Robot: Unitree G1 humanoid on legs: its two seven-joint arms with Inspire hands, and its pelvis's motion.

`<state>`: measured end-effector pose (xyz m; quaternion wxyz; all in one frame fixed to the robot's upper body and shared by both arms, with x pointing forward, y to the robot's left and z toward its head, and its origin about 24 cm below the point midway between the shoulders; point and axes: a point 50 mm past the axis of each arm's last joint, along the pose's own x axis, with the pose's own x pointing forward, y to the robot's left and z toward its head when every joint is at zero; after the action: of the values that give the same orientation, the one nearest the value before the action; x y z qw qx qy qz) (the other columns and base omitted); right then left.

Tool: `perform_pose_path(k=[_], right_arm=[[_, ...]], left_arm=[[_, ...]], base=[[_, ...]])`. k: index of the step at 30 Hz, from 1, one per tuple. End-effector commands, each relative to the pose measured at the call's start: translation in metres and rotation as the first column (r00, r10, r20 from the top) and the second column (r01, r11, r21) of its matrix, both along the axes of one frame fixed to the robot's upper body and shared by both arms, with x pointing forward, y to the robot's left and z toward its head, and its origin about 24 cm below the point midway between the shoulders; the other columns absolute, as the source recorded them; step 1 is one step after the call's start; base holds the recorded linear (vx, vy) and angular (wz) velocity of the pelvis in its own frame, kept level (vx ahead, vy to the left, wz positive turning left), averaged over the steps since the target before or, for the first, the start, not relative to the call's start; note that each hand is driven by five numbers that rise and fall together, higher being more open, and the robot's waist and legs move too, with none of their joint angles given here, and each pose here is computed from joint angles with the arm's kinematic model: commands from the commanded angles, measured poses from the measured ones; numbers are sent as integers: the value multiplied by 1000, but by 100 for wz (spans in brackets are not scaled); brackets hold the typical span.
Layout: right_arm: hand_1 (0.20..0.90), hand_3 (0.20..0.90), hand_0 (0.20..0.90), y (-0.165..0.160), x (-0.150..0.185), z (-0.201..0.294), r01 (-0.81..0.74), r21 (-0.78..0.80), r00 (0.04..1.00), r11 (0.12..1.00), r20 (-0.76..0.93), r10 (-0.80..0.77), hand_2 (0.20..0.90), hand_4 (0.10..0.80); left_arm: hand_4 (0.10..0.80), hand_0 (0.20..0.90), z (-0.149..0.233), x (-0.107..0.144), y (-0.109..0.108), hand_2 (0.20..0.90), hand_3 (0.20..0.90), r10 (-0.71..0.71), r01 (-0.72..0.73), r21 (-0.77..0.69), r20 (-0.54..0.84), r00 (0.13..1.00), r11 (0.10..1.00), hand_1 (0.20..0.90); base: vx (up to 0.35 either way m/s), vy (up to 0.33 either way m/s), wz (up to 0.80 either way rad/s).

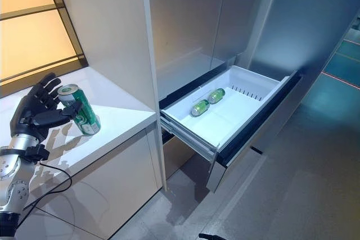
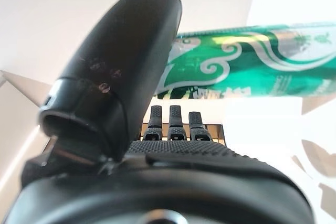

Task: Put drinks into fridge and close the fridge

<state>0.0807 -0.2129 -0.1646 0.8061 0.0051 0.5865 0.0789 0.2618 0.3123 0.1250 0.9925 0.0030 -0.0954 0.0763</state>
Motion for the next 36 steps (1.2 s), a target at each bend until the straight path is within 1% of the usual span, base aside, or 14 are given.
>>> perform_pose_path(k=[1, 26, 36], right_arm=[[900, 900, 900, -8, -5, 0, -62, -8, 997, 998, -35, 62, 900, 800], [900, 900, 900, -10, -10, 0, -40, -10, 998, 999, -43, 40, 900, 800], [900, 900, 900, -10, -11, 0, -30, -11, 999, 999, -41, 30, 900, 800]], left_arm=[[800, 900, 78, 18, 7, 900, 900, -20, 3, 61, 281, 960, 998, 900], [800, 900, 74, 25, 16, 900, 900, 5, -19, 60, 233, 972, 998, 900], [800, 900, 71, 29, 14, 900, 900, 1, -11, 40, 235, 972, 999, 900]], base=[[20, 7, -3], [24, 10, -6], [18, 8, -7]])
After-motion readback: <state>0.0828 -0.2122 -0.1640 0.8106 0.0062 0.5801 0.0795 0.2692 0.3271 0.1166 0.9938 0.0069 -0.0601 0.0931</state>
